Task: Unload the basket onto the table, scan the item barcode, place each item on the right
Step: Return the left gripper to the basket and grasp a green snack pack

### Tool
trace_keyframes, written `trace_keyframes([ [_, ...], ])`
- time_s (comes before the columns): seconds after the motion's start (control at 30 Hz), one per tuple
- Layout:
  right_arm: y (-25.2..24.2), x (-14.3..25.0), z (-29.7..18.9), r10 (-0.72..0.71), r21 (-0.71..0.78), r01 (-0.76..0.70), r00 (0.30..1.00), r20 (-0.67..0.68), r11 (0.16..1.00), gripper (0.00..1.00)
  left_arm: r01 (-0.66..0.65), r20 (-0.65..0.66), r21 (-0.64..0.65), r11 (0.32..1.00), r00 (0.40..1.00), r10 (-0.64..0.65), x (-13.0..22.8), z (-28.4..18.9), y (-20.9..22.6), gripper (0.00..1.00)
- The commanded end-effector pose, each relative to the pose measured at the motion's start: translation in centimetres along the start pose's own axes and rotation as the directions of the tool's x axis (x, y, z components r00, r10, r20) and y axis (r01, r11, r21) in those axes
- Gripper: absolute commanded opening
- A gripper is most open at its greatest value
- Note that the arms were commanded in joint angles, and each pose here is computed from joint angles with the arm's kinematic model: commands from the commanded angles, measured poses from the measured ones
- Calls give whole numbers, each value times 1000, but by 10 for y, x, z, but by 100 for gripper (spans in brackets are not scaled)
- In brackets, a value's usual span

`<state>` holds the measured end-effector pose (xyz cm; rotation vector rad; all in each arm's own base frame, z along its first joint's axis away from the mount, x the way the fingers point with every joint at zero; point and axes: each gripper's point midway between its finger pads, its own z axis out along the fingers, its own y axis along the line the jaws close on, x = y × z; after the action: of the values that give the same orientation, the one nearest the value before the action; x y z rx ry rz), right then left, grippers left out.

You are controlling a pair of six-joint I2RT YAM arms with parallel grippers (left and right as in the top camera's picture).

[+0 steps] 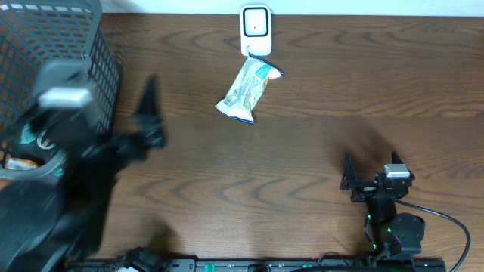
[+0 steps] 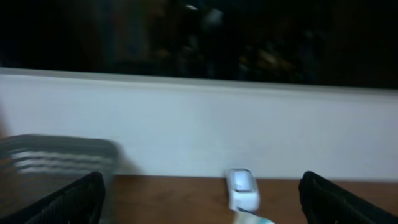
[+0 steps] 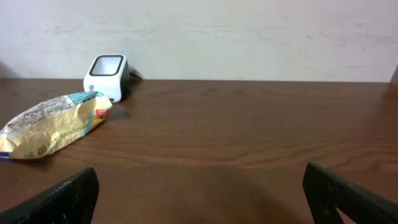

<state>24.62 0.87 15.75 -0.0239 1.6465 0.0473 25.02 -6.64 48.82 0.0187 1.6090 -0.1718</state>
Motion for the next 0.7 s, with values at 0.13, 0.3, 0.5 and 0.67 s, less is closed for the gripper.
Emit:
trace_keyframes([
  [0.13, -3, 1, 0, 1, 14, -1, 1000, 0, 1000, 99, -25, 27, -306, 952, 999, 35, -3, -62, 76, 98],
  [0.3, -3, 1, 0, 1, 14, -1, 1000, 0, 1000, 99, -82, -32, -487, 869, 997, 75, 5, -61, 101, 98],
  [0.5, -3, 1, 0, 1, 14, -1, 1000, 0, 1000, 99, -229, -139, -574, 786, 973, 183, 10, -48, 109, 98],
  [0.67, -3, 1, 0, 1, 14, -1, 1000, 0, 1000, 99, -212, -112, -697, 685, 976, 189, -8, -40, 128, 98],
])
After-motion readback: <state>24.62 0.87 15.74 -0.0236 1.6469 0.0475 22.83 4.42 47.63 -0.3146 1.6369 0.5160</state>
